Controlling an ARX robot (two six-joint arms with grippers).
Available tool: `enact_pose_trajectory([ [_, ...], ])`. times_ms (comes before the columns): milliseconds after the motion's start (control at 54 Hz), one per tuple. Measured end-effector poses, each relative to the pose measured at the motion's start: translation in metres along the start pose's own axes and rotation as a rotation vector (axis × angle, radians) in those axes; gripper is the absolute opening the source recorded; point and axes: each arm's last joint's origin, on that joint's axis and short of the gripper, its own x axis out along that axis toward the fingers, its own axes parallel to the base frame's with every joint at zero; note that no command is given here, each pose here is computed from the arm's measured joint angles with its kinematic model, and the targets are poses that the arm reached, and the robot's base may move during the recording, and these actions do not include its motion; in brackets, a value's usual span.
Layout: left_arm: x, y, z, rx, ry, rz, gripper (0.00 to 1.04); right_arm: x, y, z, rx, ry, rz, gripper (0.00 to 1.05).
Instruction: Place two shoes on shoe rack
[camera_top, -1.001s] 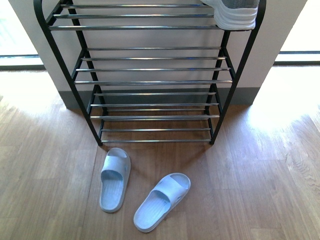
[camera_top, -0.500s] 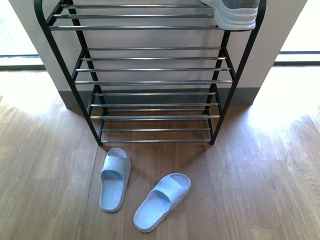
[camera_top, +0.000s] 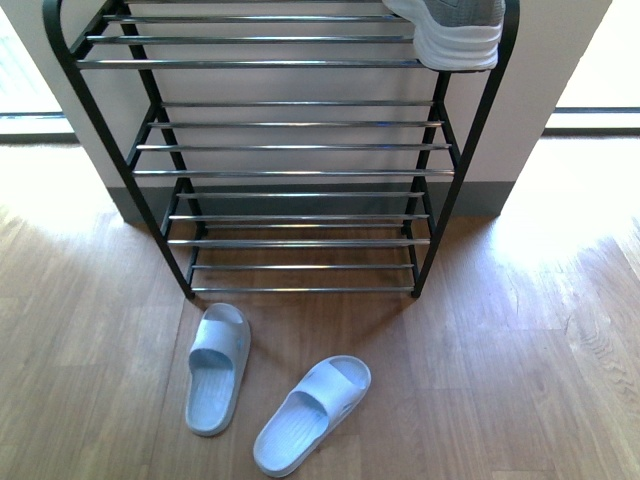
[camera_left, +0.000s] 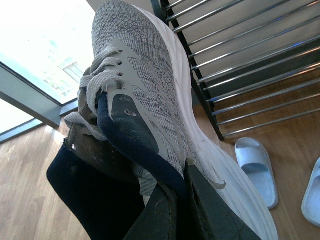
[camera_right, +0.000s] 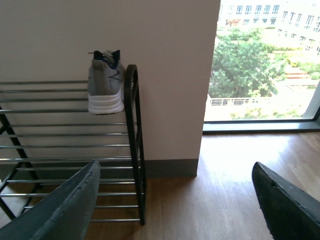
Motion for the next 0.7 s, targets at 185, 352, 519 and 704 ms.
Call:
enact_pose_trajectory([
  [185, 0.0, -0.0001, 0.0, 0.0, -0.001, -0.004, 0.02, 0.0, 0.0, 0.0, 0.0, 0.0, -0.002, 0.96],
  [352, 0.0, -0.0001, 0.0, 0.0, -0.001, -0.004, 0.02, 0.0, 0.0, 0.0, 0.0, 0.0, -0.001, 0.96],
  [519, 0.0002, -0.0004, 0.0, 0.001, -0.002, -0.011, 0.02, -0.0001, -0.0001, -0.0001, 0.0, 0.001, -0.004, 0.96],
  [704, 0.0003, -0.0004, 0.0, -0.008, 0.002, -0.003, 0.02, 0.0, 0.0, -0.0002, 0.0, 0.002, -0.003, 0.96],
])
